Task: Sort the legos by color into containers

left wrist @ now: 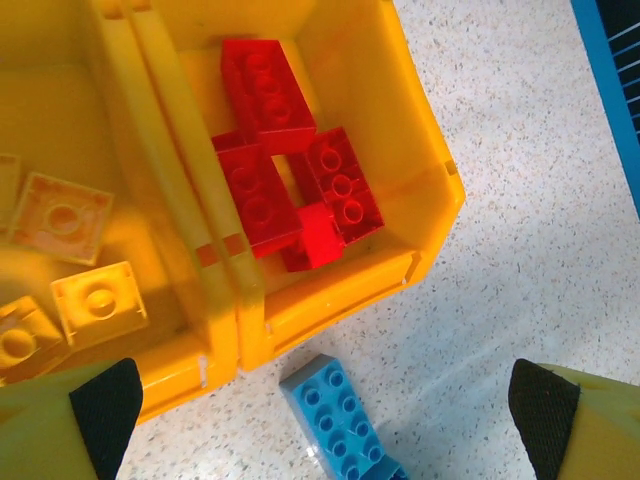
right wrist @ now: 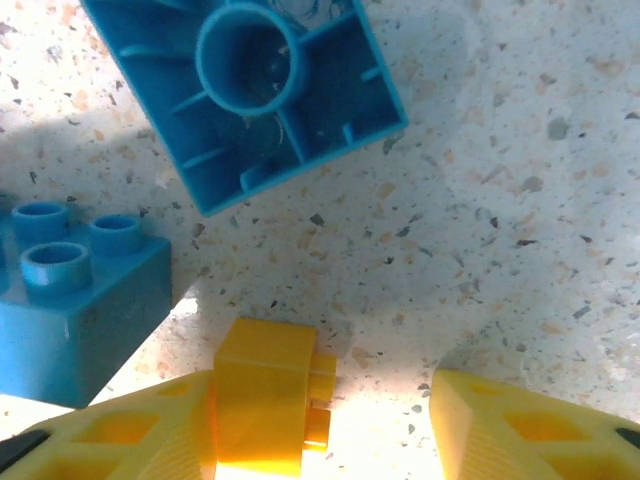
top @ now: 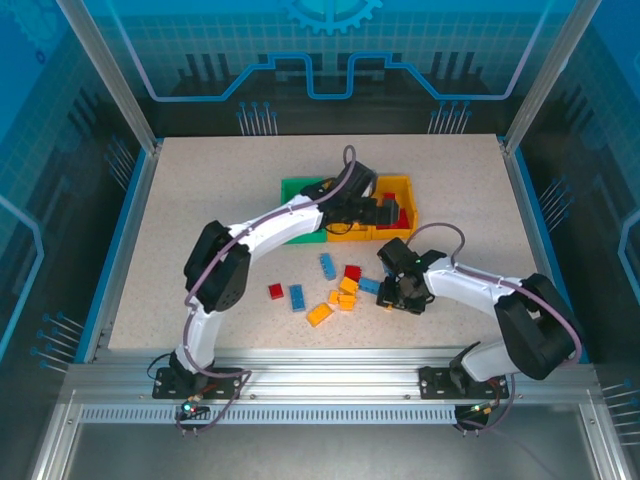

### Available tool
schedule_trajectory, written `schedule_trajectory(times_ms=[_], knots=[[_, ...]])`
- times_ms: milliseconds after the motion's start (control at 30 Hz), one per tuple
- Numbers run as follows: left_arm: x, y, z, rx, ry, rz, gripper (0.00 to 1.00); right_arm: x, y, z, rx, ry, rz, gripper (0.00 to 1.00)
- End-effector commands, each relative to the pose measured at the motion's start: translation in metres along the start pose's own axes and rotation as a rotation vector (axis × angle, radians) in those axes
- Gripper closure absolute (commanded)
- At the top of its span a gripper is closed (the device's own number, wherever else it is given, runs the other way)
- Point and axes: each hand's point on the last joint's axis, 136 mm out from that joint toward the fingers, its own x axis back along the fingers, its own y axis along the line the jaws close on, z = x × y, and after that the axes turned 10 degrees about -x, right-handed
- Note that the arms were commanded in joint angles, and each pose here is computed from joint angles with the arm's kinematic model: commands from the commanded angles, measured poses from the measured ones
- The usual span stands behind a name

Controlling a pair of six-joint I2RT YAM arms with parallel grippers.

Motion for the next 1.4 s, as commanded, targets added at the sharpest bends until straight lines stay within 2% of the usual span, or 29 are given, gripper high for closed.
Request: schedule_trajectory(times_ms=[0,133,333,467,533,600,800,1100,1367], knots=[[0.026,0.007,-0.008,-0.009,-0.061,-0.025,0.01,0.005,0.001,-0.002,0.021,-0.018,0.028,0.48],[0.04,0.029,0.005,0.012,-0.057,-0.075,0.01,0.015,0.003,-0.006,0.034,-0.036,0.029,0.61],[0.062,0.07,0.025,0.055,-0.054,-0.163,0.01,0.036,0.016,-0.018,0.067,-0.087,-0.011,0.7],[0.08,0.095,0.032,0.097,-0.068,-0.208,0.01,0.033,0.014,-0.017,0.092,-0.066,0.021,0.7],[0.088,0.103,0.035,0.1,-0.074,-0.223,0.01,0.031,0.011,-0.013,0.094,-0.056,0.03,0.61],[0.094,0.109,0.039,0.1,-0.072,-0.243,0.01,0.028,0.008,-0.01,0.094,-0.051,0.032,0.56],[0.104,0.119,0.05,0.113,-0.071,-0.272,0.01,0.015,0.009,-0.003,0.109,-0.022,0.039,0.54],[0.129,0.132,0.063,0.152,-0.112,-0.305,0.01,-0.016,-0.009,0.011,0.158,0.05,0.182,0.59],[0.144,0.152,0.085,0.175,-0.099,-0.361,0.01,-0.011,0.002,0.008,0.174,0.026,0.162,0.74]])
